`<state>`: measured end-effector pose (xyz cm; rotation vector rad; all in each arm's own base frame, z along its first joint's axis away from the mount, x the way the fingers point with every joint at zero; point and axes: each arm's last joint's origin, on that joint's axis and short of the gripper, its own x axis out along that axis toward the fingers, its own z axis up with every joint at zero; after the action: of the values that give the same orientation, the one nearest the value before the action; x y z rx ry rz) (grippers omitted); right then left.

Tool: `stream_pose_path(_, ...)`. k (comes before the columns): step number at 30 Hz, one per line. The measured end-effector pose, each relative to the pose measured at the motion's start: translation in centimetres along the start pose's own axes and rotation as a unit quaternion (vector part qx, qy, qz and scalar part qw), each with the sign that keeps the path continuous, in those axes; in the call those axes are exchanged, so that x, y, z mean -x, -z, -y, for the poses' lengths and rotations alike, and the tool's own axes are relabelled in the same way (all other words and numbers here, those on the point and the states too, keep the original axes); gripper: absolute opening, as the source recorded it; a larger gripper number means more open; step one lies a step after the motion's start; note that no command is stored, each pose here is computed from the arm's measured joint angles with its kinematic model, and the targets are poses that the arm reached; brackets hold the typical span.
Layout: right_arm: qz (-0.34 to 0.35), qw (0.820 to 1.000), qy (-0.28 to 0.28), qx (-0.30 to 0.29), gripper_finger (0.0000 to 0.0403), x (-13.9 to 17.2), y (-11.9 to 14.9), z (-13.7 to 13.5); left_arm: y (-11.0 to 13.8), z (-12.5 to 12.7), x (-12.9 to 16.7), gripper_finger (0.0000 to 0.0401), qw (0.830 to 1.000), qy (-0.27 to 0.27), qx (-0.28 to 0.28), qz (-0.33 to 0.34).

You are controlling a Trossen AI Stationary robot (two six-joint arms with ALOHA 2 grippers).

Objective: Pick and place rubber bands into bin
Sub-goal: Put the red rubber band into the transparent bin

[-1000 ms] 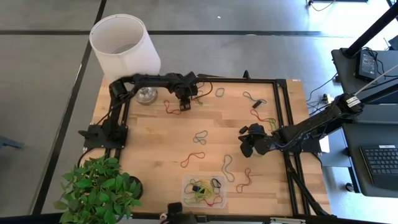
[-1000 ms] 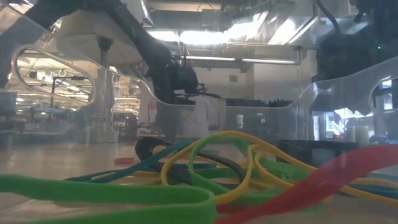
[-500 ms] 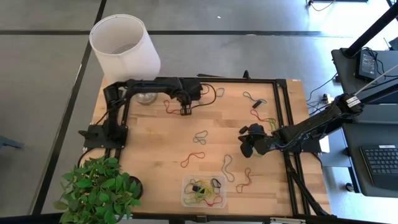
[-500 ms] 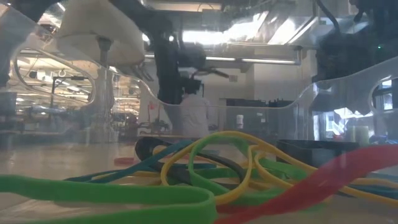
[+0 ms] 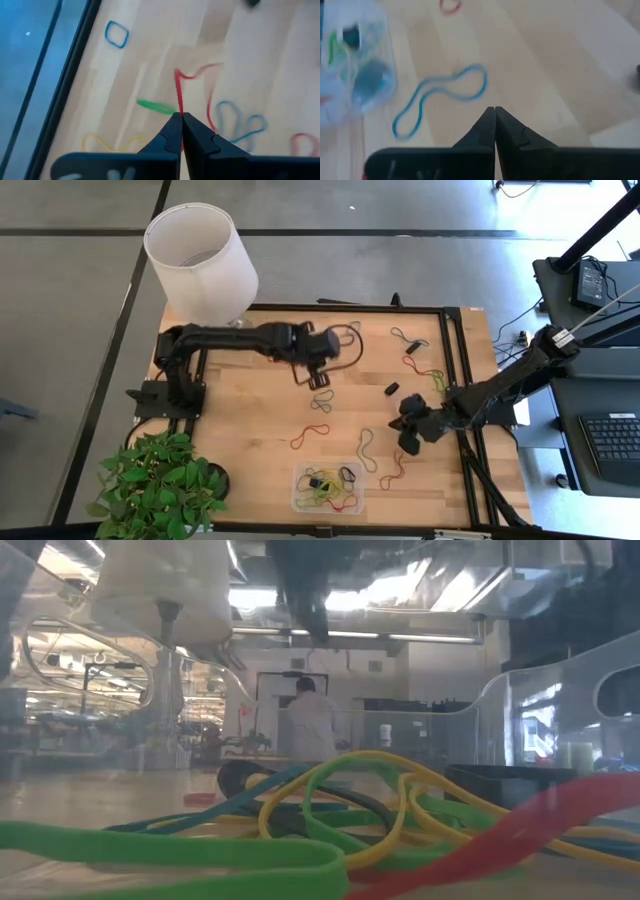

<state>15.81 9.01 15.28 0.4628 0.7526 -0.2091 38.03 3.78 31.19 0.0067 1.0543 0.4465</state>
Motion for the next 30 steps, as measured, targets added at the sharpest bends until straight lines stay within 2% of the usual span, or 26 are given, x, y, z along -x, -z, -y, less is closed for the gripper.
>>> stream_pose_path(3, -0.019, 0.999, -0.001, 0.026, 0.0006, 0.4, 0.9, -0.2, -0.1, 1.9, 1.3, 0.0003, 0.999, -0.003, 0.035, 0.021)
stream_pose_path(7, -0.031, 0.998, -0.019, 0.050, 0.0003, 0.9, 1.8, -0.8, 0.4, 4.7, 2.5, 0.0002, 0.997, 0.027, 0.070, 0.029)
stream_pose_path(16, -0.045, 0.996, -0.031, 0.077, 0.0004, 1.4, 2.7, -1.1, 3.2, 12.1, 6.1, 0.0002, 0.993, 0.114, 0.026, 0.034)
stream_pose_path(21, -0.047, 0.995, -0.027, 0.087, 0.0004, 1.4, 2.7, -1.0, 4.3, 16.1, 8.6, 0.0002, 0.978, 0.193, -0.002, 0.076)
stream_pose_path(25, -0.049, 0.994, -0.025, 0.095, 0.0005, 1.4, 2.8, -1.0, 4.7, 18.4, 10.0, 0.0002, 0.964, 0.237, -0.004, 0.120)
stream_pose_path(30, -0.050, 0.992, -0.022, 0.111, 0.0005, 1.4, 2.8, -0.9, 5.4, 20.4, 9.7, 0.0002, 0.960, 0.253, -0.006, 0.122)
